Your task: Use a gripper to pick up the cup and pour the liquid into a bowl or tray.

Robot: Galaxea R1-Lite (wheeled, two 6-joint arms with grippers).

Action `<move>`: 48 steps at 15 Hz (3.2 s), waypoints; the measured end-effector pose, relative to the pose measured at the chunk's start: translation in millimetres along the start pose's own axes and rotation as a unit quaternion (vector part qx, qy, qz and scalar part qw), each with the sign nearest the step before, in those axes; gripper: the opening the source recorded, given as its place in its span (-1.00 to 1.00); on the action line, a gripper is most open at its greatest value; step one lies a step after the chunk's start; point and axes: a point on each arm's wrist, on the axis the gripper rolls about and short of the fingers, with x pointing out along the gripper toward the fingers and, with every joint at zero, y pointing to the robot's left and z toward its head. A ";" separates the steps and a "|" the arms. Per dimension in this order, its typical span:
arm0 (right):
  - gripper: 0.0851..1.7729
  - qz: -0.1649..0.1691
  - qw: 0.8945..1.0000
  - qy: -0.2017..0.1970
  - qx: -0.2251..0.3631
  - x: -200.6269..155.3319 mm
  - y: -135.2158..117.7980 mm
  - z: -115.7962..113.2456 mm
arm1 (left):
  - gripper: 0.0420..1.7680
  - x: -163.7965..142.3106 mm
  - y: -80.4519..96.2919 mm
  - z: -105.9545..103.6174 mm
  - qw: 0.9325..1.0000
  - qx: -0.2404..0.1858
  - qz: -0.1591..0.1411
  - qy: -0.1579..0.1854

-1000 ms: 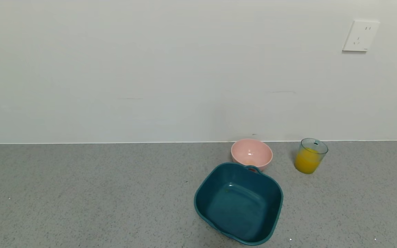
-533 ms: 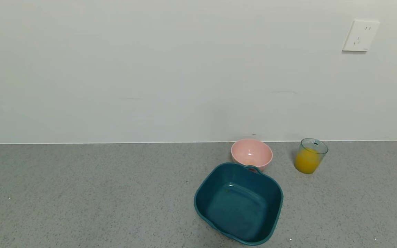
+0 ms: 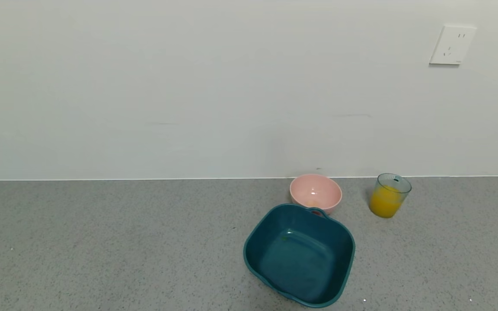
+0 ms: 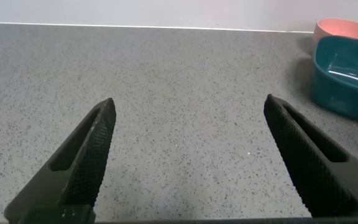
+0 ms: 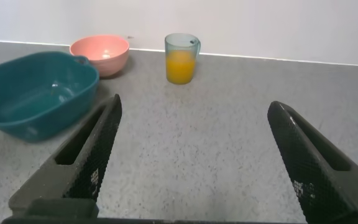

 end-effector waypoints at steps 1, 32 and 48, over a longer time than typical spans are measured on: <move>0.93 -0.001 1.000 0.005 0.000 2.9 -0.3 9.4 | 0.94 0.0 0.0 0.0 1.000 0.000 0.000 0.000; 0.93 -0.035 0.967 0.252 0.003 320.4 11.1 -45.8 | 0.94 0.0 0.0 0.0 1.000 0.000 0.000 0.000; 0.93 -0.041 0.987 0.158 0.009 379.3 17.9 -117.7 | 0.94 0.0 0.0 0.0 1.000 0.000 0.000 0.000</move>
